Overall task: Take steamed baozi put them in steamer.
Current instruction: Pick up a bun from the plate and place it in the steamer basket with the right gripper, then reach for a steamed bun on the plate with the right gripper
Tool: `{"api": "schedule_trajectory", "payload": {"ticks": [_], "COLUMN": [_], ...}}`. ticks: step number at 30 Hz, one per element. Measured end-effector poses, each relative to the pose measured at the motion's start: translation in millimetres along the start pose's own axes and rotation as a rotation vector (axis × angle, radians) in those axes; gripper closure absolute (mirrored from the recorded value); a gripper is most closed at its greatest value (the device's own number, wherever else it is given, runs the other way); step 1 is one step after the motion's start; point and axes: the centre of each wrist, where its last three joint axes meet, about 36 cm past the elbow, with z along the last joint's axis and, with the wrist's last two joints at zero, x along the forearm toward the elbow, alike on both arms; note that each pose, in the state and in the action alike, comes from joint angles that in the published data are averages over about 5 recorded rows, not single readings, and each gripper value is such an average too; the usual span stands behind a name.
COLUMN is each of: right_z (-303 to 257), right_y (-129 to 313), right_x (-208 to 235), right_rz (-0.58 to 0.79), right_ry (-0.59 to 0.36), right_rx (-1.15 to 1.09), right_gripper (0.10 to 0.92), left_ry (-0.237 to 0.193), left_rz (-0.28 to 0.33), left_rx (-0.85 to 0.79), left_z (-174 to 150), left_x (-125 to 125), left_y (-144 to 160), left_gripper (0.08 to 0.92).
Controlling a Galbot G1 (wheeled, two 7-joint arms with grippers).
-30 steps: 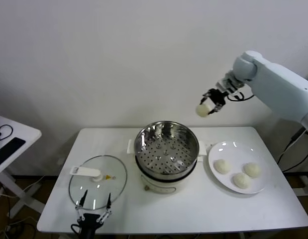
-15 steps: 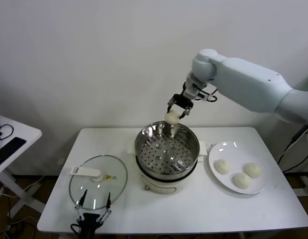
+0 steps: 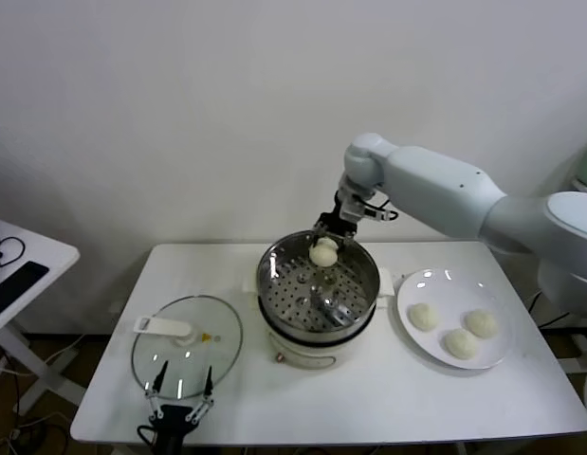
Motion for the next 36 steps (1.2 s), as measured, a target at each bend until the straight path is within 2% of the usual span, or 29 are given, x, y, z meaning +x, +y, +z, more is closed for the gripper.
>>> {"api": "schedule_trajectory", "payload": {"ticks": [13, 22, 30, 36], "right_z": [5.0, 6.5, 9.5, 23.9], "right_y": [-9.2, -10.8, -0.9, 30.3], "right_x": [-22.0, -21.0, -7.6, 28.0], "right_rz": [0.008, 0.025, 0.028, 0.031], "right_ry": [-0.001, 0.005, 0.0, -0.005], "right_rx": [0.043, 0.046, 0.033, -0.083], "right_gripper": [0.399, 0.211, 0.212, 0.222], "left_ry": [-0.001, -0.001, 0.001, 0.003], "left_rz": [0.001, 0.004, 0.01, 0.018], "left_rx": [-0.004, -0.009, -0.013, -0.016], "left_z": [3.4, 5.5, 5.7, 6.6], "left_x": [-0.6, -1.4, 0.0, -0.3], "left_y": [0.3, -0.5, -0.7, -2.2], "left_gripper": [0.177, 0.177, 0.177, 0.177]}}
